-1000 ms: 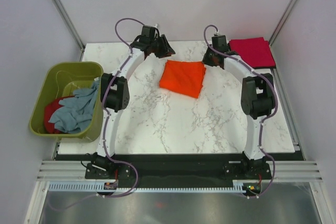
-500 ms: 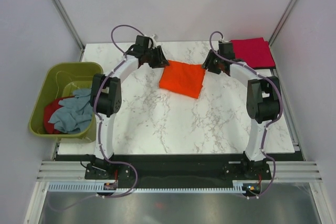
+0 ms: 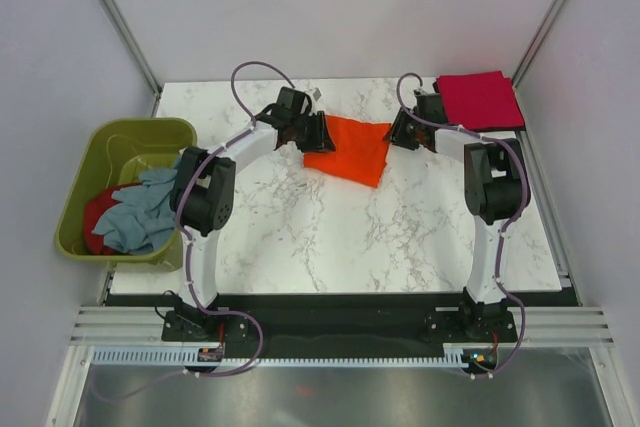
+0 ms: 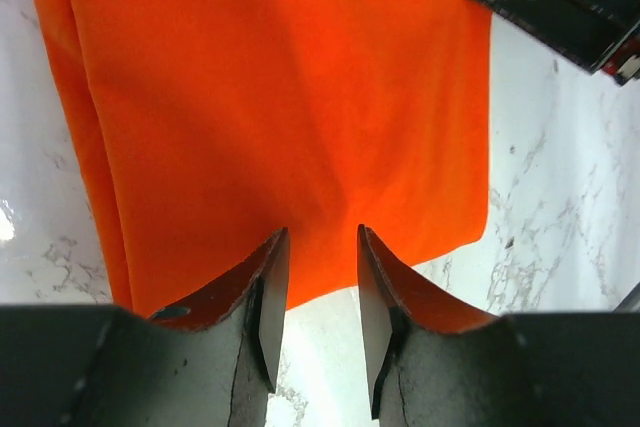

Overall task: Fold and stack the t-shirts
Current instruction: Fold the tshirt

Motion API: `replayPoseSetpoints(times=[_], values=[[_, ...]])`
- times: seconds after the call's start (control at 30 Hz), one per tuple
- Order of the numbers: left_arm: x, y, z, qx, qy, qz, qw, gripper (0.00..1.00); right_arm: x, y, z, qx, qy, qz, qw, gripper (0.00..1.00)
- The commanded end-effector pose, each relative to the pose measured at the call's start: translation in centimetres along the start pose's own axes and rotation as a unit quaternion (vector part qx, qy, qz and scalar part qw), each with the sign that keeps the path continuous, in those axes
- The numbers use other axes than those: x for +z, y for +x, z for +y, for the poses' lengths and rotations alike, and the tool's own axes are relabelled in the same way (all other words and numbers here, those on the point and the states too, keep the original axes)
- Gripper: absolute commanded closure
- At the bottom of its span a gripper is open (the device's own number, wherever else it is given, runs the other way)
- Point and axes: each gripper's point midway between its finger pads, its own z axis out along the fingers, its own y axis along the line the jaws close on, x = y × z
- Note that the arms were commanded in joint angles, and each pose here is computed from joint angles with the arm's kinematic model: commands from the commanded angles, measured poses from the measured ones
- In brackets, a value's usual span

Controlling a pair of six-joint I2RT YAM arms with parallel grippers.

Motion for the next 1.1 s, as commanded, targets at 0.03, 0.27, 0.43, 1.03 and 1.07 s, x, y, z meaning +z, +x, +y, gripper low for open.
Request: replayPoseSetpoints(times=[0.03, 0.27, 0.43, 1.03, 1.07], values=[[0.5, 0.1, 0.4, 0.017, -0.029, -0.021, 0.999, 0.57, 1.2, -0.1, -0.8, 0.032, -0.034, -0.029, 0.998, 0.62], [1.2, 1.0, 3.0, -0.013, -0.087, -0.028, 0.996, 0.52, 1.4, -0.1, -1.9, 0.071, -0.062, -0.056, 0.994, 0.92], [0.5, 1.3, 2.0, -0.030, -0.072, -0.025, 0.997, 0.51, 0.7, -1.1, -0.4, 0.067, -0.078, -0.042, 0.994, 0.79], [0.7, -1.7, -0.1, -0.005, -0.032, -0.020, 0.999, 0.50, -6.8, 7.6, 7.2, 0.022, -0.132, 0.090, 0.987, 0.64], [1.0, -1.6, 0.3, -0.007, -0.037, -0.019, 0.999, 0.50, -6.6, 8.2, 6.8, 0.015, -0.130, 0.092, 0.987, 0.64]])
